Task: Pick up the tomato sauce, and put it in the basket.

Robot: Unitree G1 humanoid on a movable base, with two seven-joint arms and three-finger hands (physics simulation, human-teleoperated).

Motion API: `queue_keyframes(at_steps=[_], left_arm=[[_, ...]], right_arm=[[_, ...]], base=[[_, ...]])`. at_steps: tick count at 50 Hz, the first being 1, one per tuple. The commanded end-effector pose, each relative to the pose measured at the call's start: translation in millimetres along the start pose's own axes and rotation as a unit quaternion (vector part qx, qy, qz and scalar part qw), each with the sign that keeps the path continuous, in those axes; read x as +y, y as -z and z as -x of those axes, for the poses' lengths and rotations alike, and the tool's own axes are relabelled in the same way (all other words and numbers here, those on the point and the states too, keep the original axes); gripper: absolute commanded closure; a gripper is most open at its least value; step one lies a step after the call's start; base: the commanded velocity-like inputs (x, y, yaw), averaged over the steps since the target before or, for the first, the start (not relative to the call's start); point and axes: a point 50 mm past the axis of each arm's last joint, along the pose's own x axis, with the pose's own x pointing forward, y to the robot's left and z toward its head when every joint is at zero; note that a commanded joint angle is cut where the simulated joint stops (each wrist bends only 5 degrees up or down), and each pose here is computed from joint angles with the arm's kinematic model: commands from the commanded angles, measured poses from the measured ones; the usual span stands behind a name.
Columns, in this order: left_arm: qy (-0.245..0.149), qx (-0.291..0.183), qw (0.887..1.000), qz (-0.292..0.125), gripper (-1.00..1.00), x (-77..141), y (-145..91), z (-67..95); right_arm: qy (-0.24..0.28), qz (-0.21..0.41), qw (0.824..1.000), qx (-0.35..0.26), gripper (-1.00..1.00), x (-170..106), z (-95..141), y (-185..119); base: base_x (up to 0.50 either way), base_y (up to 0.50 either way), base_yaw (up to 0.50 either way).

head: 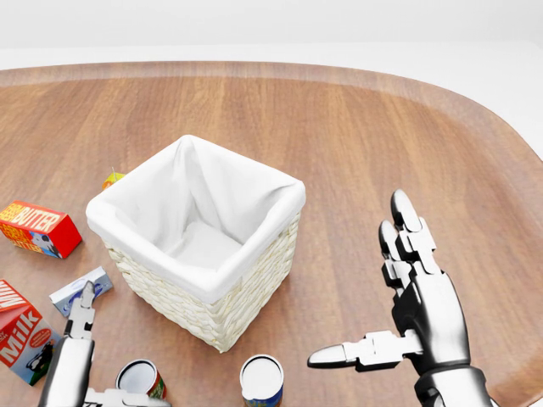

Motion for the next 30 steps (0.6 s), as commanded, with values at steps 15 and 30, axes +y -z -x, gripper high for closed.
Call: queue_keyframes(at_steps=[15, 30], left_arm=[[0.005, 0.008, 1.000, 0.001, -1.00, -5.7, 4.7, -5.7], [0.008, 0.010, 1.000, 0.001, -1.00, -8.9, 9.2, -9.1]], right_arm=[[-0.001, 0.000, 1.000, 0.002, -1.00, 0.0, -0.2, 1.1], [-0.001, 0.000, 1.000, 0.008, -1.00, 0.7, -0.1, 3.8]], base=[[0.00, 0.00, 0.00], [0.00, 0.00, 0.00]])
